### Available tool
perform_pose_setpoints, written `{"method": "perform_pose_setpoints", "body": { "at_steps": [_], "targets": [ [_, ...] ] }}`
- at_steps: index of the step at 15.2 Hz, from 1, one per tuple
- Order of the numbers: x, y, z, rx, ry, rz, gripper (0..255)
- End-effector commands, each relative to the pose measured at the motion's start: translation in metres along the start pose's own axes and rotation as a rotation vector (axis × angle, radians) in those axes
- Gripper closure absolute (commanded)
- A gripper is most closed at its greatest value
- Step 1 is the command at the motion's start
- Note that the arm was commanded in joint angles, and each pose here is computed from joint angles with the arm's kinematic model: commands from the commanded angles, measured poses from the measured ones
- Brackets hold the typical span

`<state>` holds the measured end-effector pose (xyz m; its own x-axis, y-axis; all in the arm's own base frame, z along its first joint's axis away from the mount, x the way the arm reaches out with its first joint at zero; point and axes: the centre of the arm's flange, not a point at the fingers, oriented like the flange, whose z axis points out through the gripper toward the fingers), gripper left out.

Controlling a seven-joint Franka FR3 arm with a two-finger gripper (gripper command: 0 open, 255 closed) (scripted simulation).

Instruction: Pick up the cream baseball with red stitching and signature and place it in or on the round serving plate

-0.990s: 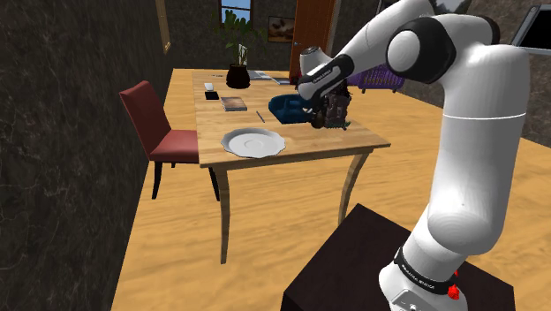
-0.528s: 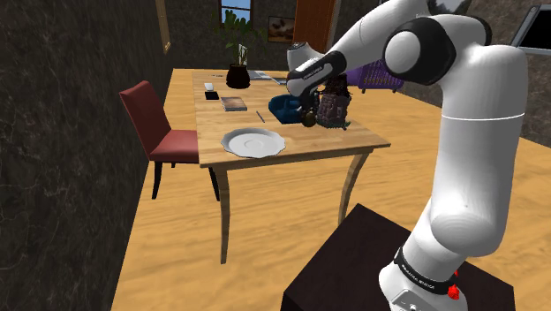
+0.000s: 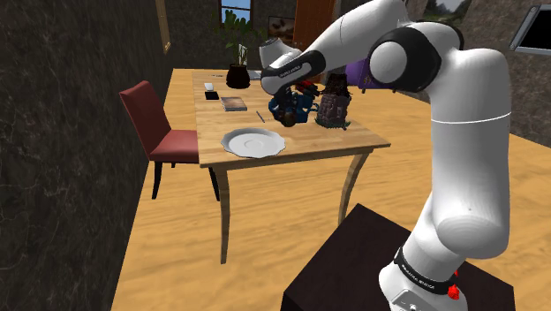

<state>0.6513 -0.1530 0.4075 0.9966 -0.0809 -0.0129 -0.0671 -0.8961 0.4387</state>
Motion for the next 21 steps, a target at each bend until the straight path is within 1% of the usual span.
{"method": "perform_pose_setpoints", "body": {
  "at_steps": [1, 10, 11, 21],
  "targets": [
    [0.011, -0.023, -0.011, 0.0, 0.0, 0.001, 255],
    [0.063, -0.118, -0.06, 0.0, 0.0, 0.001, 255],
    [0.063, -0.119, -0.061, 0.0, 0.0, 0.001, 255],
    [0.064, -0.143, -0.013, 0.0, 0.0, 0.001, 255]
  ]
}}
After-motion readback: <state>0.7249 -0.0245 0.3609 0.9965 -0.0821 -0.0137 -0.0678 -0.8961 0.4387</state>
